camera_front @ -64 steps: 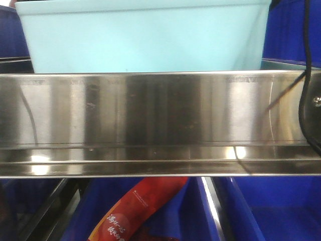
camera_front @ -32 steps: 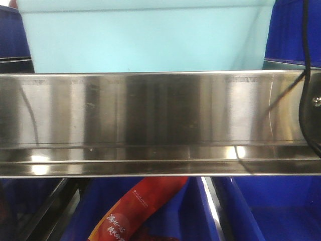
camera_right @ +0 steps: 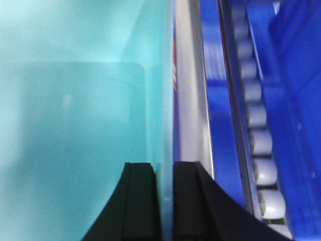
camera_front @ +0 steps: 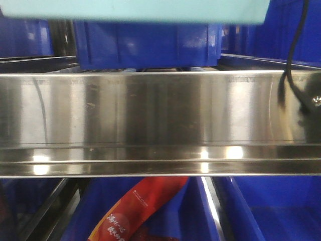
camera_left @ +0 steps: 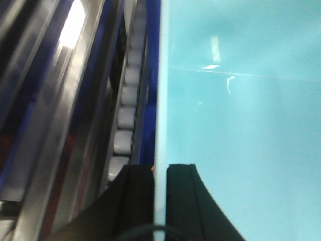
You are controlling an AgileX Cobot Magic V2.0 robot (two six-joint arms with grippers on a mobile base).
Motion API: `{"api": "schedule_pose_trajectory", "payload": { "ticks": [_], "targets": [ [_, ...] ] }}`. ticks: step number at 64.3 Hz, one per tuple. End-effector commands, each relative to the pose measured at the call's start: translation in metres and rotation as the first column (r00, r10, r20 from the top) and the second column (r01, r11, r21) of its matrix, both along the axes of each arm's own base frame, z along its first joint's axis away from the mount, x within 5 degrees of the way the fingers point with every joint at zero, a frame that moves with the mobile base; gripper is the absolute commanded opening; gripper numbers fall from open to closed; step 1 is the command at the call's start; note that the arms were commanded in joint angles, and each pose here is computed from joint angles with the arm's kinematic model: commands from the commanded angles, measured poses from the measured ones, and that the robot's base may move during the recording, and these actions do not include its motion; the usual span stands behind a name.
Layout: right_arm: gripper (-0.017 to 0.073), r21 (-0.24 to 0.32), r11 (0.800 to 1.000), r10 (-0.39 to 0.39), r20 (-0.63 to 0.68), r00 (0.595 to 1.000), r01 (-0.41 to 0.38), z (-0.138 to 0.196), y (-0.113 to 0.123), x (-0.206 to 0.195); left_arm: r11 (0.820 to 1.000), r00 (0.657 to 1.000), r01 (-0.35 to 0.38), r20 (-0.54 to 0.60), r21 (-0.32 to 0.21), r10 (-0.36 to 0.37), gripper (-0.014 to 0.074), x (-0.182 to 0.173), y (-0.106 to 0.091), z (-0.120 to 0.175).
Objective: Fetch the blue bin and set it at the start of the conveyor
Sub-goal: 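Lift the light-blue bin up off the shelf with both grippers, then pull the held bin back out of the shelf rack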
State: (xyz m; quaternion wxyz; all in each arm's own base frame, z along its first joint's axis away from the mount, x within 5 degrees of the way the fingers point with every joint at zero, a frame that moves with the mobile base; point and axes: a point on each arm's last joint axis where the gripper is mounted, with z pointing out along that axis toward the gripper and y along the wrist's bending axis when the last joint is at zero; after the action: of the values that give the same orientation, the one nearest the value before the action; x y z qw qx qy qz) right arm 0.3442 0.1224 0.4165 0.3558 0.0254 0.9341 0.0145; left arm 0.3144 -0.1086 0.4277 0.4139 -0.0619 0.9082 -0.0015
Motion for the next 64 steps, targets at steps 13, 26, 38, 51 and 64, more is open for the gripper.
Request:
{"api": "schedule_pose_trajectory", "payload": {
  "ticks": [13, 26, 38, 51, 64],
  "targets": [
    [-0.0163, 0.036, 0.999, -0.022, 0.180, 0.983, 0.015, 0.066, -0.012, -0.026, 0.998, 0.985, 0.038, 0.171, -0.047, -0.029, -0.0111, -0.025, 0.007, 0.052],
    [-0.0163, 0.042, 0.999, -0.001, 0.232, 0.973, -0.009, 0.085, -0.010, -0.034, 0.997, 0.969, 0.043, 0.245, -0.067, -0.026, -0.0111, -0.034, 0.012, 0.081],
    [-0.0163, 0.034, 0.999, 0.003, 0.234, 0.972, -0.011, 0.085, -0.010, -0.034, 0.997, 0.966, 0.047, 0.256, -0.065, -0.029, -0.0111, -0.034, 0.012, 0.083],
    [-0.0163, 0.034, 0.999, 0.003, 0.234, 0.972, -0.011, 0.085, -0.010, -0.034, 0.997, 0.965, 0.049, 0.261, -0.066, -0.030, -0.0111, -0.034, 0.012, 0.083],
    [-0.0163, 0.034, 0.999, 0.003, 0.234, 0.972, -0.011, 0.085, -0.010, -0.034, 0.996, 0.964, 0.051, 0.264, -0.067, -0.032, -0.0111, -0.033, 0.011, 0.083]
  ]
}}
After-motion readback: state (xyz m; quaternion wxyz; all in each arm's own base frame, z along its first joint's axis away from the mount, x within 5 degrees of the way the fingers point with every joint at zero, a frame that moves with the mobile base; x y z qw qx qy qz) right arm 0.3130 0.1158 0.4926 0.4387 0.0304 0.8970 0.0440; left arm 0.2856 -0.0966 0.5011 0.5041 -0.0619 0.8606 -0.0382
